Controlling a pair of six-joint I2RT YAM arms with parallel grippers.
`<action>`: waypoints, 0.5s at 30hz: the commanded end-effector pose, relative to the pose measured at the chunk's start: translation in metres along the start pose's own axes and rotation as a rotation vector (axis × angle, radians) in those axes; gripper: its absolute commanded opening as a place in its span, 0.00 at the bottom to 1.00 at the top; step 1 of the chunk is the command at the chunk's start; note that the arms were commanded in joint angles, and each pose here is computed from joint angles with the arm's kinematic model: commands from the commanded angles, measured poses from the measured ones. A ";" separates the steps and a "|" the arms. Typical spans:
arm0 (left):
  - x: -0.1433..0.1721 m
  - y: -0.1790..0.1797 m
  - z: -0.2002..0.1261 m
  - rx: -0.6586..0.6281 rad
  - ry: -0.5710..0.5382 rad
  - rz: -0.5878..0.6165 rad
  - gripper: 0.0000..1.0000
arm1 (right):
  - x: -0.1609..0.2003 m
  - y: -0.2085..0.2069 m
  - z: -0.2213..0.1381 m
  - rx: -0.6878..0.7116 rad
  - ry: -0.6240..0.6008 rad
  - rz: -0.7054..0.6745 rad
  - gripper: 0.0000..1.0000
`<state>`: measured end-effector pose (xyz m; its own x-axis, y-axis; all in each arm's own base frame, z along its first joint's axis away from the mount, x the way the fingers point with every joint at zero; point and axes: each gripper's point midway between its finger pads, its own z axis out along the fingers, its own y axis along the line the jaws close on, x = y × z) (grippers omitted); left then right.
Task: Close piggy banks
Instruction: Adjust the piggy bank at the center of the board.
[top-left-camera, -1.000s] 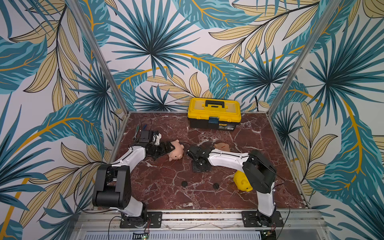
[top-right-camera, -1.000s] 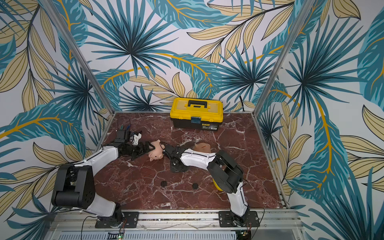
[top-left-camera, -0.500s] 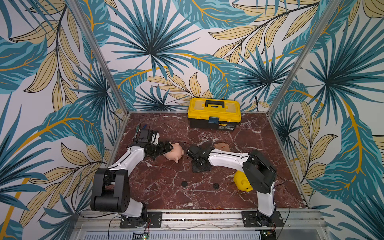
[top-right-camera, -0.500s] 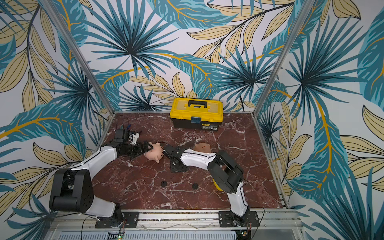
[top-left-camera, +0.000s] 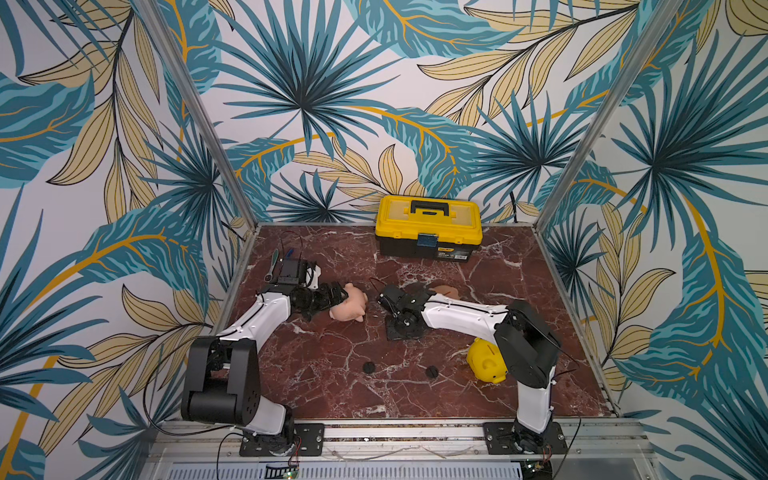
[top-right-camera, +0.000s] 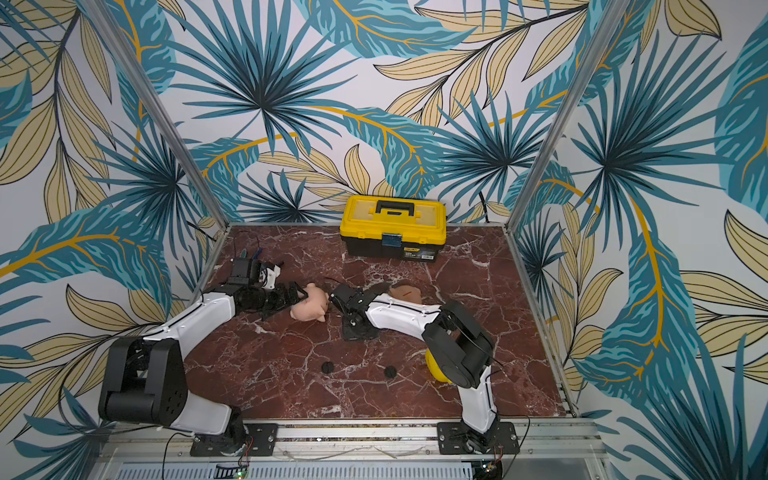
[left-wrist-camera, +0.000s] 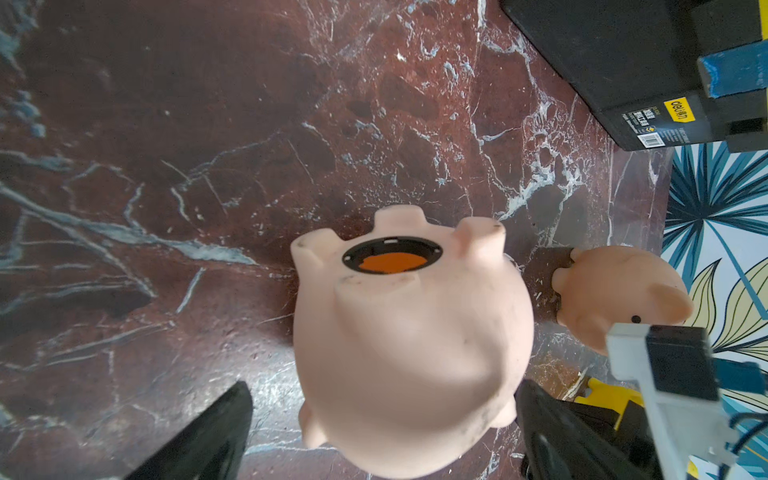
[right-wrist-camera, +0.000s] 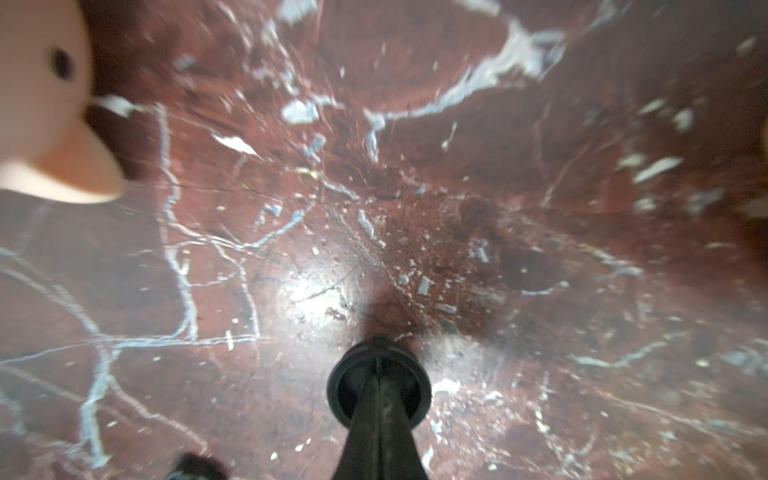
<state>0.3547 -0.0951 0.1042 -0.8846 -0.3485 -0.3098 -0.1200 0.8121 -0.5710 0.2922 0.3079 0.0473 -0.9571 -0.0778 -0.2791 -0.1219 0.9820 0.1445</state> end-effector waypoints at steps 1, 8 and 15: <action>-0.021 -0.014 -0.002 0.025 -0.039 0.053 0.99 | -0.007 -0.002 -0.017 -0.040 -0.030 -0.006 0.00; -0.033 -0.021 0.008 0.032 -0.032 0.079 0.99 | -0.013 -0.004 -0.033 -0.074 -0.056 0.002 0.00; -0.040 -0.040 0.017 0.058 -0.020 0.114 0.98 | -0.027 -0.017 -0.044 -0.101 -0.080 0.055 0.00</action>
<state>0.3871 -0.1132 0.1102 -0.8929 -0.2940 -0.3409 -0.0536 0.8214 -0.5679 0.3112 0.2884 0.0871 -0.9412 -0.0054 -0.3378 -0.0891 0.9684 0.2328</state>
